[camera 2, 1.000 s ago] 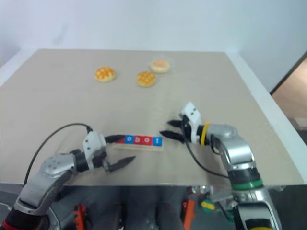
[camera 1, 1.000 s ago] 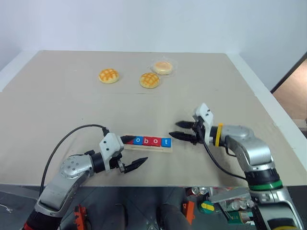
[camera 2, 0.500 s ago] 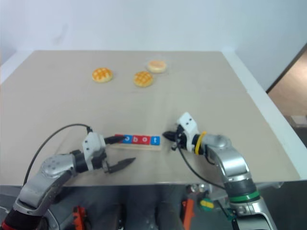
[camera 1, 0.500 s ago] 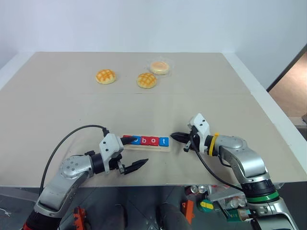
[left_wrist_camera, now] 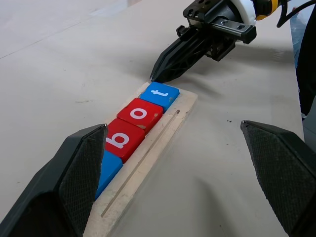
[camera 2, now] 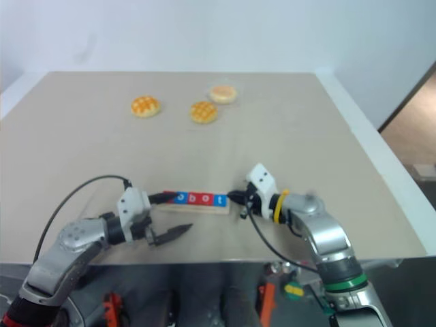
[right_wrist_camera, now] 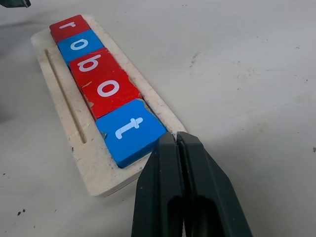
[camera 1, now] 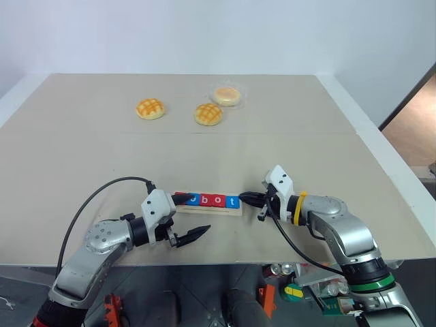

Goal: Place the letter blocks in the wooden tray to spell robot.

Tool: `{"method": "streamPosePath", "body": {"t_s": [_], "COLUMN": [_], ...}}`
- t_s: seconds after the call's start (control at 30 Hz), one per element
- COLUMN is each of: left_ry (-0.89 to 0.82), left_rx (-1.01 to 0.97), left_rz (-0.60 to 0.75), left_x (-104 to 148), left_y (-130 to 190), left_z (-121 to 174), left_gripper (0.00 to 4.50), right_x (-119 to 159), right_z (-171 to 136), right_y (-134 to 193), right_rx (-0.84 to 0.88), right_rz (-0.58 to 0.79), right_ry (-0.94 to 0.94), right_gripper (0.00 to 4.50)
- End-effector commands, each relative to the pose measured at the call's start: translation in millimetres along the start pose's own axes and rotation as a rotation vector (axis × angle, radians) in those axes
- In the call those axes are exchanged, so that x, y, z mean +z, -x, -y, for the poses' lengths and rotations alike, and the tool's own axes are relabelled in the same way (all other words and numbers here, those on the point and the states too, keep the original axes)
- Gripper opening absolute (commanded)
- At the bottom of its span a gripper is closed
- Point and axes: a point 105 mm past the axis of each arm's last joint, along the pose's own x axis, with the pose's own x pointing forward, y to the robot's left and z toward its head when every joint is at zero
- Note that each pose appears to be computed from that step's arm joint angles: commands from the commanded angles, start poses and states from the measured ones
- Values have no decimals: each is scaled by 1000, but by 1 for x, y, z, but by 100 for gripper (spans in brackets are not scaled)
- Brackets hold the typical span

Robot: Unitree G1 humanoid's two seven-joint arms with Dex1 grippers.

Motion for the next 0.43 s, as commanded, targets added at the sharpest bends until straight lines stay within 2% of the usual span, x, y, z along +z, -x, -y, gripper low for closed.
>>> {"method": "streamPosePath", "body": {"t_s": [0.03,0.13,0.23,0.33,0.43], "left_ry": [-12,3,67,79,8], "left_rx": [73,191,329,417,457], "left_rz": [24,24,39,-8,-55], "left_x": [8,8,10,4,0], "left_y": [4,13,29,48,62], "left_z": [-13,-36,-63,-82,-90], "left_gripper": [450,450,450,450,450], "right_x": [18,24,27,24,18], "right_z": [11,31,45,42,30], "right_y": [6,19,36,51,61], "right_rx": [-49,-127,-177,-137,-62], "right_rz": [53,96,121,131,126], "right_ry": [59,23,-1,-37,-36], "right_gripper": [3,81,188,294,399]}}
